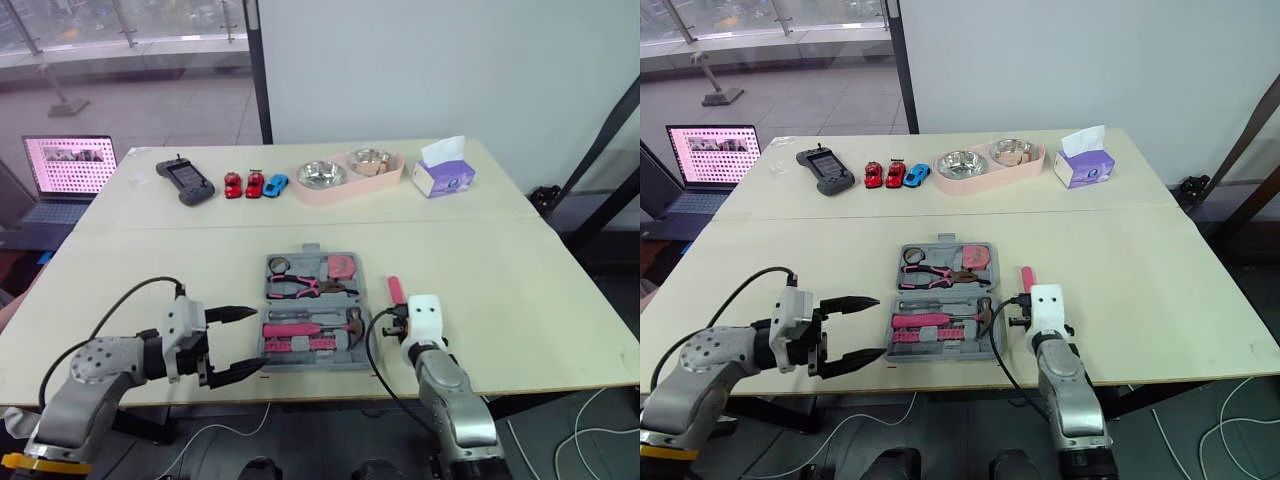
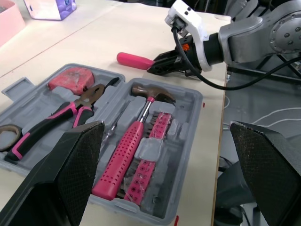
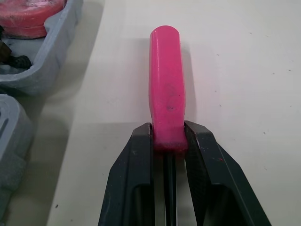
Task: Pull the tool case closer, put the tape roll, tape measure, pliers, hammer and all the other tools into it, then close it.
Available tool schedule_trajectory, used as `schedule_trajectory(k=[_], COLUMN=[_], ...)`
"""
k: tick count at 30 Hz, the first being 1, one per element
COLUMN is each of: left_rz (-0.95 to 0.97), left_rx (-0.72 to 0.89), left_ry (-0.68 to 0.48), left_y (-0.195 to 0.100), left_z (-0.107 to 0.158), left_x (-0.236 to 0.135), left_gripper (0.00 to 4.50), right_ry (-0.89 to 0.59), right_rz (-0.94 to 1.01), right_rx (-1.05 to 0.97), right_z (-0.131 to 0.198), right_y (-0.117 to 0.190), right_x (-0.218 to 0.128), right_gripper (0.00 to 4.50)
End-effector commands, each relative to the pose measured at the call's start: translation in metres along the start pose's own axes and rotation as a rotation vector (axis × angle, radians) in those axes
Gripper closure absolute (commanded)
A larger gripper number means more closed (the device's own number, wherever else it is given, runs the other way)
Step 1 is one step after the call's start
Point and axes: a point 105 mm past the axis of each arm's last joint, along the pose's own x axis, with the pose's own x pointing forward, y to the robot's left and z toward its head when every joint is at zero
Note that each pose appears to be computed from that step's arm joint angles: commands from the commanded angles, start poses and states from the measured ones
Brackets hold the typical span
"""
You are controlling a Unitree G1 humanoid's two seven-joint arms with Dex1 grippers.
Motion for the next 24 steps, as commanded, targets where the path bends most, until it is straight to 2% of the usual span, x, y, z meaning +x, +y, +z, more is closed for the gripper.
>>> schedule_trajectory(k=[1, 7, 9, 11, 14, 18, 20, 24], left_rz=[0.018, 0.075, 0.093, 0.105, 0.114, 0.107, 0.092, 0.073], left_rx=[0.045, 0.042, 0.032, 0.025, 0.011, 0.000, -0.002, -0.006], left_ry=[-0.011, 0.007, 0.014, 0.034, 0.043, 0.063, 0.085, 0.106], left_y=[0.003, 0.016, 0.020, 0.023, 0.021, 0.014, 0.007, 0.000], left_z=[0.011, 0.010, 0.009, 0.004, 0.000, -0.004, -0.007, -0.009], left_x=[-0.005, -0.020, -0.027, -0.036, -0.045, -0.053, -0.059, -0.066], left_gripper=[0.00, 0.00, 0.00, 0.00, 0.00, 0.00, 0.00, 0.00], right_ry=[-0.075, -0.305, -0.321, -0.239, -0.144, -0.073, -0.005, 0.049], right_rz=[-0.011, 0.198, 0.371, 0.654, 0.890, 1.048, 1.139, 1.204], right_rx=[-0.047, -0.236, -0.316, -0.428, -0.544, -0.648, -0.695, -0.775], right_z=[0.024, 0.110, 0.128, 0.131, 0.133, 0.134, 0.121, 0.105], right_y=[-0.004, 0.013, 0.033, 0.067, 0.096, 0.123, 0.141, 0.155], right_x=[-0.006, -0.027, -0.035, -0.050, -0.068, -0.078, -0.084, -0.088], right_gripper=[4.11, 4.11, 4.11, 4.11, 4.11, 4.11, 4.11, 4.11])
